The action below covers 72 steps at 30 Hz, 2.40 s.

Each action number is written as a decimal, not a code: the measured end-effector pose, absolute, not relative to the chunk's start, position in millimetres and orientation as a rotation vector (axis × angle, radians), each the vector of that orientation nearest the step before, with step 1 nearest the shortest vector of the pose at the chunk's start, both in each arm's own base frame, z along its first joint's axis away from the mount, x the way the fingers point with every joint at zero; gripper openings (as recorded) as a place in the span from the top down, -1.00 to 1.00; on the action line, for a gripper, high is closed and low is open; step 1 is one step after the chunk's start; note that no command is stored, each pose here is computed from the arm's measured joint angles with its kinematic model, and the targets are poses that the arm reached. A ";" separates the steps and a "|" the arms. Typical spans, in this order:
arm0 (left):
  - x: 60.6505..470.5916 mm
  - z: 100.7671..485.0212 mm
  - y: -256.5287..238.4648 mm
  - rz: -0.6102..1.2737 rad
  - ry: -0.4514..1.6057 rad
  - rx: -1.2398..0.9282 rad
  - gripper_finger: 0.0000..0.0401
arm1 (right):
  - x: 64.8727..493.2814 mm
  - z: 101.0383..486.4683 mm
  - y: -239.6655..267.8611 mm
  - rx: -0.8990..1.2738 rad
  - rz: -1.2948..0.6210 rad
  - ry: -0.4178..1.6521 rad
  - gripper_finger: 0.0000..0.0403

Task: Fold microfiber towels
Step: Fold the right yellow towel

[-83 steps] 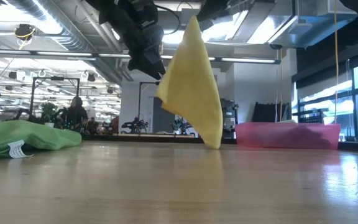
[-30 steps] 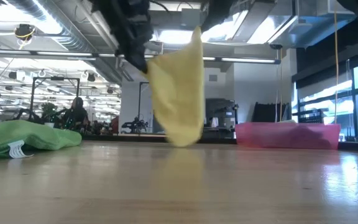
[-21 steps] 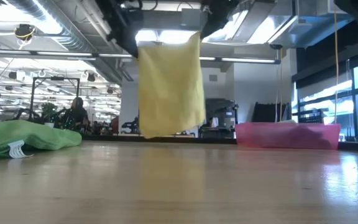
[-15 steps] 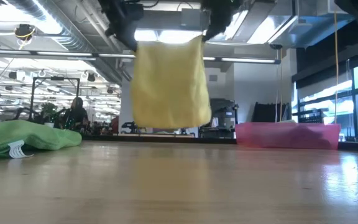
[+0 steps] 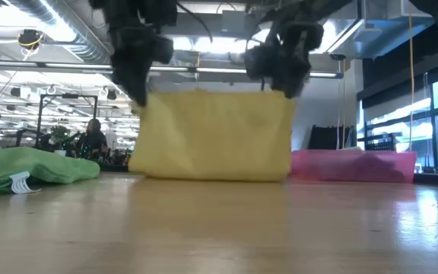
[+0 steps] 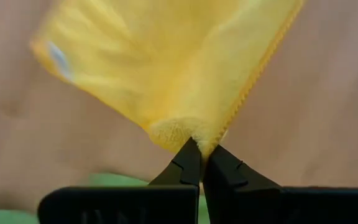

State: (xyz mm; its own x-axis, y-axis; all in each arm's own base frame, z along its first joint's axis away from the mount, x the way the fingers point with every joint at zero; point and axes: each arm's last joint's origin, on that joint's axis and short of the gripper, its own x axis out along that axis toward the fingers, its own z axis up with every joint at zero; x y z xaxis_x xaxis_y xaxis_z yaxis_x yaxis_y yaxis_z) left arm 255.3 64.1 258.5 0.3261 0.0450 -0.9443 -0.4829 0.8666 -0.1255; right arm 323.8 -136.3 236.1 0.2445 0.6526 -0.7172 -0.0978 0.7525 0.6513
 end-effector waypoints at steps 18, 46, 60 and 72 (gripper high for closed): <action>275.7 234.8 -18.8 0.155 1.062 -0.573 1.00 | 315.8 210.7 -80.2 0.574 0.715 1.175 0.96; 251.3 188.2 62.7 0.429 1.057 -0.483 1.00 | 296.5 160.3 -121.9 0.414 0.194 1.319 0.96; 251.6 188.0 60.1 0.359 1.065 -0.568 1.00 | 300.4 190.9 -121.7 0.572 0.318 1.310 0.96; 257.4 189.9 29.0 0.123 1.100 -0.627 1.00 | 300.5 192.2 -82.9 0.793 0.556 1.329 0.96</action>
